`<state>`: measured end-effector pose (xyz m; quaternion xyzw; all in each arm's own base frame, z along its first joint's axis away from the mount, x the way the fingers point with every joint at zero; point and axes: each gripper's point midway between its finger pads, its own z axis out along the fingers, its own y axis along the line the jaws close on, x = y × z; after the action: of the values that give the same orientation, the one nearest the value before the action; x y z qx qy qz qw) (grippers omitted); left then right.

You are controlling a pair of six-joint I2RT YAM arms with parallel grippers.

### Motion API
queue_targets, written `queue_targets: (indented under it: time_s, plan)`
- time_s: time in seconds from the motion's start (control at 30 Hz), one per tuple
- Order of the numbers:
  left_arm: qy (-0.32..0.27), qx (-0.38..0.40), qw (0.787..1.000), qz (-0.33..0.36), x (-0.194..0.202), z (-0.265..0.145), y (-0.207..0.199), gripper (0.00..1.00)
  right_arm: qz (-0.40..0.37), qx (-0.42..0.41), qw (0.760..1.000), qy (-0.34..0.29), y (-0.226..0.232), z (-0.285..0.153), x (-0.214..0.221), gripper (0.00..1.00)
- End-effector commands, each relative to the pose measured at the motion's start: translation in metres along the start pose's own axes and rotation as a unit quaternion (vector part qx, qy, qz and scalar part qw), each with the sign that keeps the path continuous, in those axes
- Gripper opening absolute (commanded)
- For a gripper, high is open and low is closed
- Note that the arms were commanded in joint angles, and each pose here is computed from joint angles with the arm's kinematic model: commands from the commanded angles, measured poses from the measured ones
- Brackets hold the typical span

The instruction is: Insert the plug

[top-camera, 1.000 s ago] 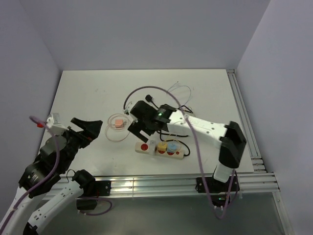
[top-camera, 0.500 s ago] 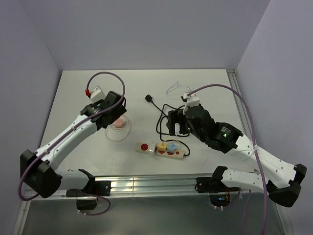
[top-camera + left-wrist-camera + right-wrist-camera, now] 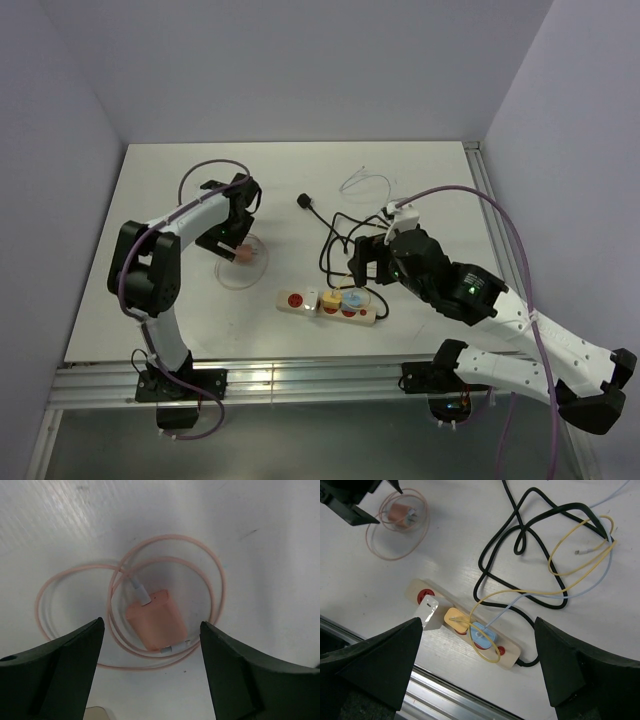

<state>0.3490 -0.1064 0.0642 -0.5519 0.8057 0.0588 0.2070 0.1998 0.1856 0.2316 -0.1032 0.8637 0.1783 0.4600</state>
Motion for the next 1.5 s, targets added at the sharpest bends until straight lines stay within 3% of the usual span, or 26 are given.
queue_targets:
  time_s: [0.0, 0.17, 0.33, 0.37, 0.53, 0.63, 0.67, 0.83, 0.93, 1.0, 1.07, 1.1, 1.13, 1.27, 1.43, 1.47]
  plan:
    - [0.053, 0.003, 0.997, -0.053, 0.019, -0.001, -0.010, 0.82, -0.001, 0.000, 1.000, -0.022, -0.002, -0.002, -0.006, 1.00]
    - [0.052, -0.006, 0.996, -0.072, 0.024, 0.012, -0.001, 0.78, -0.008, 0.004, 1.000, -0.024, -0.010, -0.004, 0.002, 1.00]
    - [0.047, -0.015, 0.996, -0.074, 0.026, 0.021, 0.001, 0.68, -0.013, 0.009, 1.000, -0.024, -0.013, -0.001, 0.006, 1.00]
    - [0.048, -0.015, 0.996, -0.072, 0.027, 0.021, 0.001, 0.58, -0.015, 0.011, 1.000, -0.019, -0.013, 0.001, 0.008, 1.00]
    - [0.049, -0.017, 0.997, -0.049, 0.031, 0.030, 0.004, 0.35, -0.017, 0.006, 1.000, -0.008, -0.009, 0.006, 0.012, 1.00]
    - [0.032, -0.004, 0.999, -0.012, 0.022, 0.025, 0.001, 0.14, -0.018, -0.001, 1.000, -0.008, -0.005, 0.007, 0.011, 1.00]
    - [0.018, 0.001, 1.000, -0.001, 0.016, 0.021, 0.000, 0.00, -0.018, -0.003, 1.000, -0.006, -0.004, 0.008, 0.011, 1.00]
    - [-0.064, 0.093, 0.988, 0.104, -0.008, -0.028, -0.010, 0.00, -0.020, -0.026, 0.999, -0.007, 0.008, 0.010, 0.005, 1.00]
    - [-0.091, 0.190, 0.965, 0.156, -0.003, -0.073, -0.015, 0.00, -0.021, -0.040, 0.999, 0.002, 0.019, 0.015, 0.001, 1.00]
    - [-0.089, 0.283, 0.934, 0.198, 0.010, -0.106, -0.028, 0.00, -0.018, -0.053, 0.998, 0.016, 0.029, 0.021, 0.003, 1.00]
    - [-0.041, 0.378, 0.895, 0.231, 0.029, -0.140, -0.018, 0.00, -0.003, -0.070, 0.997, 0.019, 0.041, 0.024, -0.003, 1.00]
    - [-0.036, 0.432, 0.860, 0.271, 0.036, -0.157, -0.019, 0.00, 0.006, -0.092, 0.996, 0.020, 0.050, 0.024, -0.007, 1.00]
    - [-0.011, 0.525, 0.804, 0.280, 0.047, -0.194, -0.016, 0.00, 0.018, -0.108, 0.994, 0.018, 0.059, 0.023, -0.013, 1.00]
    - [-0.013, 0.665, 0.675, 0.321, 0.053, -0.262, 0.011, 0.00, 0.052, -0.161, 0.986, 0.006, 0.078, 0.015, -0.040, 1.00]
    - [-0.005, 0.725, 0.591, 0.353, 0.060, -0.298, 0.035, 0.00, 0.086, -0.248, 0.965, 0.002, 0.111, -0.002, -0.077, 0.81]
    - [0.006, 0.741, 0.565, 0.363, 0.066, -0.306, 0.040, 0.00, 0.089, -0.265, 0.960, 0.000, 0.119, -0.004, -0.083, 0.75]
